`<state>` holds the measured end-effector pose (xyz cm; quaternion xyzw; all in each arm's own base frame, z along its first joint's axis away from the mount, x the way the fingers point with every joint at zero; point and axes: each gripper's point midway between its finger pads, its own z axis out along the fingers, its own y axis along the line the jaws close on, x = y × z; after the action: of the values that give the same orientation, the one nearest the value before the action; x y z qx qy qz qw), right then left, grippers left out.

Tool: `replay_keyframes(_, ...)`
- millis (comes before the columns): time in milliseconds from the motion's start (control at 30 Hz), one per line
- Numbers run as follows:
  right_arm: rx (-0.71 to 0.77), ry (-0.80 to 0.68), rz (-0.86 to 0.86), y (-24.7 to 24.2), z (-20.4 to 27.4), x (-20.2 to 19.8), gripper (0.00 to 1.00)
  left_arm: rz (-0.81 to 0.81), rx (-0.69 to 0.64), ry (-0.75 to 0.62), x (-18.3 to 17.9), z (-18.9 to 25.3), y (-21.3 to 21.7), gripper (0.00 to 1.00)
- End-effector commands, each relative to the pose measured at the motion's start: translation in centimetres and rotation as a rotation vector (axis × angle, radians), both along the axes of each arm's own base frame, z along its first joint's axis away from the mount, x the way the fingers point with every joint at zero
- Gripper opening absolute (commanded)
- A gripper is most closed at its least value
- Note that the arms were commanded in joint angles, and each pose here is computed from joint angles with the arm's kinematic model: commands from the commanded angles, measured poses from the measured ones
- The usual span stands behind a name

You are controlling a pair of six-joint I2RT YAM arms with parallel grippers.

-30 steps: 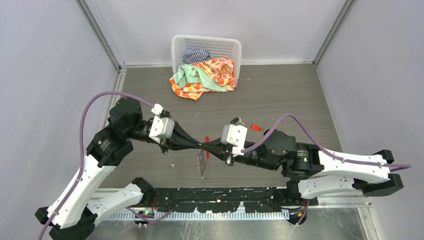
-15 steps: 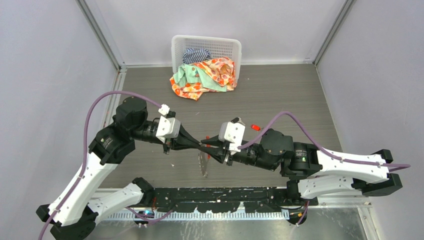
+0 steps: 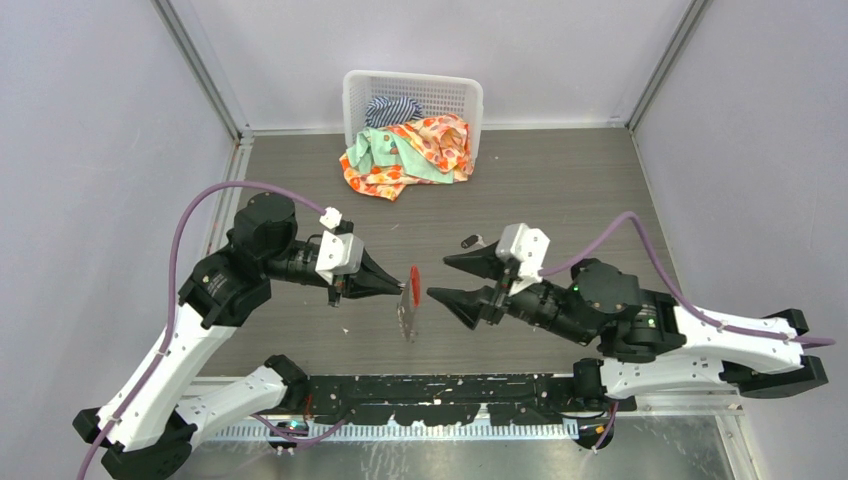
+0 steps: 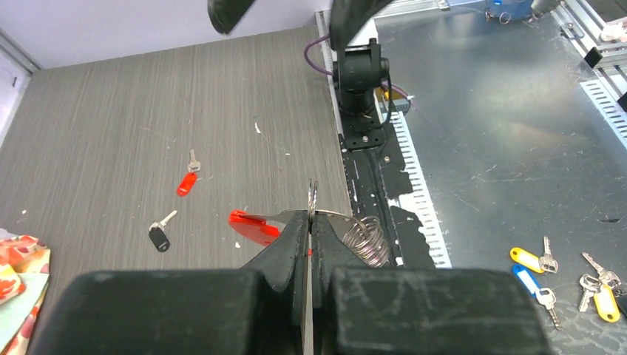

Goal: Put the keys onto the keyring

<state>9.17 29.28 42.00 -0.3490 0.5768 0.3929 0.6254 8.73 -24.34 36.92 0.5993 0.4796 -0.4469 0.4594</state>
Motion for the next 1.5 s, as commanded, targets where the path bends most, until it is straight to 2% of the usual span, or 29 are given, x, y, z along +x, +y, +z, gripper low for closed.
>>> replay_keyframes(0,0.037,0.115,-0.245,-4.3,-2.1,3.1,0.64,0.017,-0.026,-0.03,0.5,0.6,-0.1,0.0)
replay_keyframes(133,0.065,0.156,-0.617,-10.1,-6.3,7.4,0.71,-0.008,0.002,-0.01,-0.1,-0.6,0.2,0.0)
replay_keyframes(200,0.092,0.185,-0.71,-11.7,-8.0,8.7,0.72,-0.01,0.014,0.0,-0.2,-1.0,0.3,0.0)
replay_keyframes(300,0.103,0.295,-0.768,-12.2,-11.2,11.0,0.72,-0.015,0.023,0.006,-0.4,-1.1,0.5,0.0)
replay_keyframes(367,0.071,0.414,-0.751,-10.9,-14.0,13.0,0.71,-0.018,0.019,0.002,-0.6,-1.0,0.5,0.0)
replay_keyframes(500,-0.054,0.656,-0.751,-8.2,-20.0,18.2,0.67,-0.023,0.016,0.001,-0.8,-0.9,0.7,0.0)
replay_keyframes(567,-0.111,0.725,-0.81,-8.2,-22.4,20.4,0.62,-0.019,0.021,0.003,-0.9,-1.0,0.8,0.0)
replay_keyframes(633,-0.127,0.804,-0.901,-9.1,-24.7,21.8,0.63,-0.02,0.025,0.003,-1.1,-1.1,1.0,0.0)
replay_keyframes(767,-0.202,0.916,-1.085,-12.3,-29.1,21.9,0.64,-0.029,0.031,0.009,-1.5,-1.4,1.2,0.0)
replay_keyframes(900,-0.225,0.928,-1.2,-14.8,-31.2,20.8,0.64,-0.045,0.034,0.02,-1.8,-1.7,1.2,0.0)
replay_keyframes(1233,-0.157,1.016,-1.293,-17.8,-34.5,21.2,0.56,-0.062,0.025,0.026,-2.3,-1.6,1.3,0.0)
replay_keyframes(1467,-0.147,1.022,-1.333,-18.7,-36.0,22.5,0.48,-0.072,0.022,0.025,-2.6,-1.6,1.4,0.0)
